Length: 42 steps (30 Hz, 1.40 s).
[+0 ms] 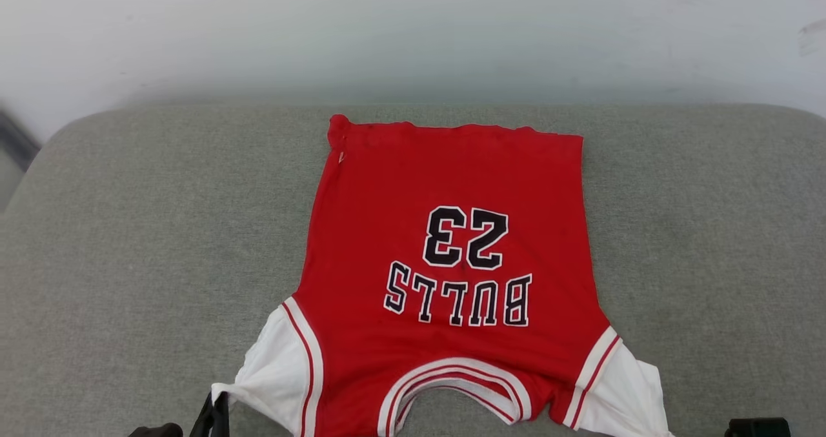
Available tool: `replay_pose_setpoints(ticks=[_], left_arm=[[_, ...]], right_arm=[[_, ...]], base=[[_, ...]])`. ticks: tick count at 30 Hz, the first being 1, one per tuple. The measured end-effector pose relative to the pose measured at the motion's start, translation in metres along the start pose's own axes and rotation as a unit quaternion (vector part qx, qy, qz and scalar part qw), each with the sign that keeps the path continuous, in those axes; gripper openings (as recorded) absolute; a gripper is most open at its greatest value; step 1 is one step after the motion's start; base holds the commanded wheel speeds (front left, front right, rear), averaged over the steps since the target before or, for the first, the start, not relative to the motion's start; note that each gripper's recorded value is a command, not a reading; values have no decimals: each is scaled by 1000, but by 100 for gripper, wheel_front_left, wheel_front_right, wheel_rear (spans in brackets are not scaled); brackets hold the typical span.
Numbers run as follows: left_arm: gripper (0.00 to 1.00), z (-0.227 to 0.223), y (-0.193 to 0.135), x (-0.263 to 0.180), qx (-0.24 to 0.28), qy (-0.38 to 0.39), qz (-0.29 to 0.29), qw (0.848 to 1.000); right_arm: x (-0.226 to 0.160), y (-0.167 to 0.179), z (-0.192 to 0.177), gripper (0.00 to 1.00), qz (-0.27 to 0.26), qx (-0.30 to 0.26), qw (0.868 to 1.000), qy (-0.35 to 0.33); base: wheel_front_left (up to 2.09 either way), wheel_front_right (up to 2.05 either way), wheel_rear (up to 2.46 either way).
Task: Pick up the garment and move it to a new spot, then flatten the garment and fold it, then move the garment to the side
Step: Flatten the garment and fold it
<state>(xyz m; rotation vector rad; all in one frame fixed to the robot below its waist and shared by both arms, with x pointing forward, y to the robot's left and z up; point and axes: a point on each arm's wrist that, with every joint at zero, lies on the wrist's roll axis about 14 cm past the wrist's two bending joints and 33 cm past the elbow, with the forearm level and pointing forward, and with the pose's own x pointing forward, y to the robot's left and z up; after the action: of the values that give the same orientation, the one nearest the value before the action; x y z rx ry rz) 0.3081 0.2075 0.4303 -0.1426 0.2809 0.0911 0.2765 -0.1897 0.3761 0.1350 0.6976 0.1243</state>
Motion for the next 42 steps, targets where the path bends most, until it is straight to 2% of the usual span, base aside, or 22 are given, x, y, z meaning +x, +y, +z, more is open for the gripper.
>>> replay_pose_setpoints(ticks=[1,2,3,6,9,13,18,23,27,31,32,36,42], left_arm=[[0,2,0,-2,-1,-4,1,1000],[0,6,0,-3,-3,-11,1,1000],[0,7,-1,-3,-3,-14,1,1000],[0,12,-5,-5,-4,-23,-5,1000],[0,20,-11,-2,-7,-38,-10,999],[0,33,-18,6,-12,-63,-17,998],[0,52,-32,21,-15,-95,-33,995],[0,65,-46,41,-22,-118,-51,991],[0,65,-47,56,-26,-121,-49,991],[0,64,-45,67,-25,-123,-46,991],[0,63,-45,72,-26,-122,-45,991],[0,54,-40,80,-24,-110,-37,993],[0,38,-32,88,-23,-88,-21,996]], right_arm=[[-2,1,-1,32,0,1,1000,1],[-2,2,-1,88,1,-1,1000,4],[-2,3,1,100,2,-3,1000,4],[-2,4,24,100,4,-9,1000,-28],[3,-2,69,100,-6,-11,995,-96],[18,-15,137,100,-22,-1,983,-183],[61,-25,193,100,-23,15,980,-197],[120,-32,231,100,-18,14,991,-132],[170,-19,243,100,-3,3,999,-54],[209,-5,250,100,8,-9,1000,14],[227,3,249,100,15,-12,999,41],[259,17,240,100,24,-14,996,80],[293,28,208,100,32,1,990,136]], base=[[0,0,0],[0,0,0],[0,0,0],[0,0,0],[0,0,0],[0,0,0],[0,0,0],[0,0,0],[0,0,0],[0,0,0],[0,0,0],[0,0,0],[0,0,0]])
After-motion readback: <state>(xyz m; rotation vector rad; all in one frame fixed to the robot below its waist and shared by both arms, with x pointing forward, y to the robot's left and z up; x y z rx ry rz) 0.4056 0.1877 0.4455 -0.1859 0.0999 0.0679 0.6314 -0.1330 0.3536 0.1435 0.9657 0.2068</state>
